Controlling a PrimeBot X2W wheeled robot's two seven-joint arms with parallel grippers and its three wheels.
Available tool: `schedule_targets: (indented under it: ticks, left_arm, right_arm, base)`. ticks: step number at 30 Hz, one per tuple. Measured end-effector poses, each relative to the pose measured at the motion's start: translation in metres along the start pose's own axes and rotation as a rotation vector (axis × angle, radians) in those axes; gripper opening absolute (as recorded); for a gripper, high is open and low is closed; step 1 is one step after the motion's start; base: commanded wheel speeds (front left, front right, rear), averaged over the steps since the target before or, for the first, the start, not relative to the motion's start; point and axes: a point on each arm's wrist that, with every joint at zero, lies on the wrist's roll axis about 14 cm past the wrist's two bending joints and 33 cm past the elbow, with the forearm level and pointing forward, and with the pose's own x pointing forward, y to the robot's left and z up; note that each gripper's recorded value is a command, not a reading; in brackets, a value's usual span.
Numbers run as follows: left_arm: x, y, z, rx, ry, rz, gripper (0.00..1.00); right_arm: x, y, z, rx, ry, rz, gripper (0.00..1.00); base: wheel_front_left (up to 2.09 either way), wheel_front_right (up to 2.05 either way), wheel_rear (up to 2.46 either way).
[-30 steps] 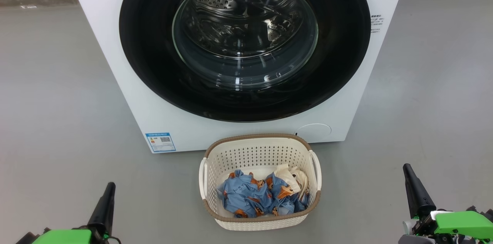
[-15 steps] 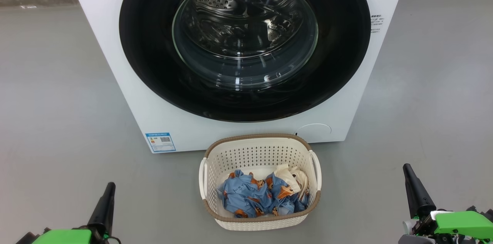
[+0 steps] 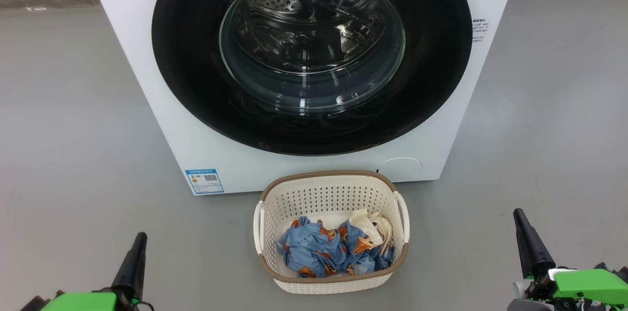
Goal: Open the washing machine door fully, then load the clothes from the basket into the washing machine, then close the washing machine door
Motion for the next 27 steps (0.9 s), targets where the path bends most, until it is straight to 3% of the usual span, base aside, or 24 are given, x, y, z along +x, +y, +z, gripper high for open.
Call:
schedule_targets:
  ticks: [27]
  left_arm:
    - [0.0, 0.0, 0.0, 0.0, 0.0, 0.0, 0.0]
  right_arm:
    - [0.0, 0.0, 0.0, 0.0, 0.0, 0.0, 0.0]
  base:
    - [0.0, 0.0, 0.0]
